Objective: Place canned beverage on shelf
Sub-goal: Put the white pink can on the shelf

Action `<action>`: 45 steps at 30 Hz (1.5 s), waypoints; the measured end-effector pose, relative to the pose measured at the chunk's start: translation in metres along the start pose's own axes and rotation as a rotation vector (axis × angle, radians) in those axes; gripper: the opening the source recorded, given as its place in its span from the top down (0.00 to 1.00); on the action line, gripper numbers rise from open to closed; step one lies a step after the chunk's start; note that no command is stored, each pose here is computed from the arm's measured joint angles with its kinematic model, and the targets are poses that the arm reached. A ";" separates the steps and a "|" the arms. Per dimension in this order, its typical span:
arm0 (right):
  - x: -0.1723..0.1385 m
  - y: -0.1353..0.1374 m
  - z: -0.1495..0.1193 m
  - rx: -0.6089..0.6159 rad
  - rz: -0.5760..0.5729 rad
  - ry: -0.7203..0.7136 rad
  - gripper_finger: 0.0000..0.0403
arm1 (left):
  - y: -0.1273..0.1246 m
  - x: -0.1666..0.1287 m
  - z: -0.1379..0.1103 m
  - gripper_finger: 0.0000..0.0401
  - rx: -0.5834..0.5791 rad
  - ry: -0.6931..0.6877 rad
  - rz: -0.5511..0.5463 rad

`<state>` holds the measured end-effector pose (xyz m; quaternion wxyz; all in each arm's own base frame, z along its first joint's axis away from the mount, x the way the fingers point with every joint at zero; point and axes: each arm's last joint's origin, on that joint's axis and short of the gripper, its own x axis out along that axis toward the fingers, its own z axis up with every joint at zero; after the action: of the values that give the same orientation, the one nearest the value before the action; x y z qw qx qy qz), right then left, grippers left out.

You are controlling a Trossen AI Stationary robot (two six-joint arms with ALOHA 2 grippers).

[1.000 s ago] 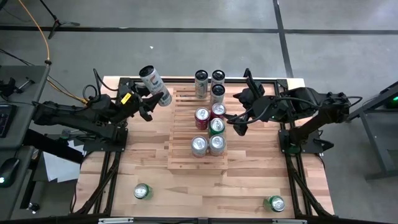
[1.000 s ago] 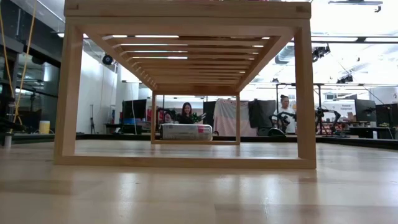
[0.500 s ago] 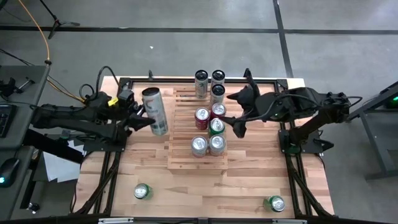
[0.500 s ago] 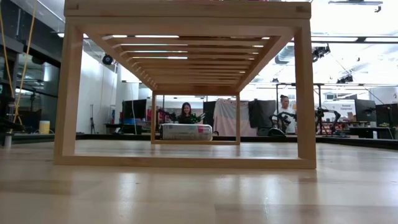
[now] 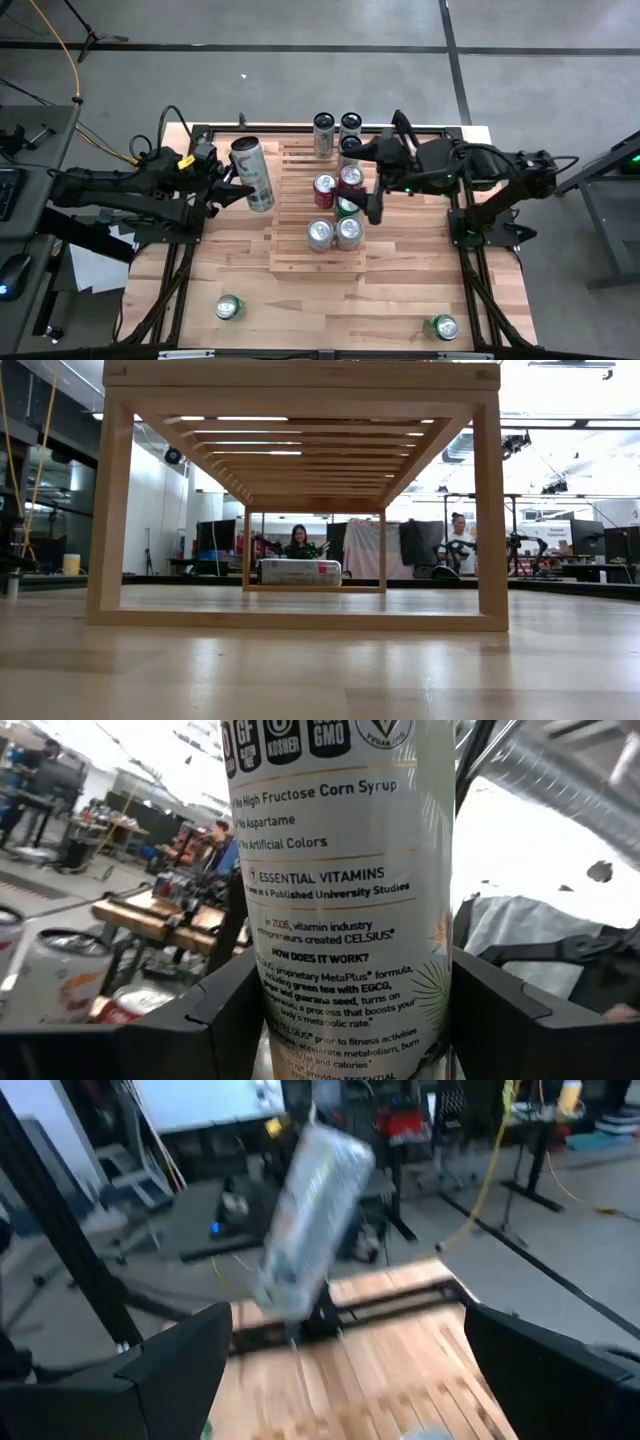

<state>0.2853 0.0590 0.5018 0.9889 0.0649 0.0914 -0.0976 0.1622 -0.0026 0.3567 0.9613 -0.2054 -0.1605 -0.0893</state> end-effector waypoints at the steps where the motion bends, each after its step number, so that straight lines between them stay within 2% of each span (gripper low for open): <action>1: 0.005 0.001 0.001 0.008 0.011 -0.022 0.04 | 0.001 0.000 -0.001 0.42 0.007 0.009 0.010; 6: 0.038 -0.002 0.002 0.032 0.078 -0.081 0.04 | 0.008 -0.001 -0.004 0.42 0.051 0.053 0.063; 10: 0.058 -0.011 -0.001 0.040 0.055 -0.089 0.04 | 0.015 -0.002 -0.004 0.42 0.096 0.073 0.111; 16: 0.067 -0.026 0.002 0.078 0.007 -0.111 0.04 | 0.025 -0.004 0.000 0.42 0.142 0.063 0.154; 23: 0.075 -0.041 0.002 0.177 -0.036 -0.117 0.04 | 0.040 0.000 -0.002 0.42 0.202 0.083 0.222; 27: 0.093 -0.045 -0.007 0.180 -0.052 -0.086 0.04 | 0.050 0.010 -0.008 0.42 0.184 0.146 0.212; 32: 0.113 -0.045 -0.016 0.152 -0.047 -0.084 0.04 | 0.055 0.032 -0.003 0.42 0.199 0.178 0.164; 45: 0.122 -0.049 -0.017 0.152 -0.073 -0.113 0.04 | 0.064 0.052 -0.005 0.42 0.233 0.258 0.206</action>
<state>0.3901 -0.0083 0.4561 0.9805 0.1309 0.0303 -0.1437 0.2270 0.0476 0.3468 0.9952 -0.0947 -0.0234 0.0031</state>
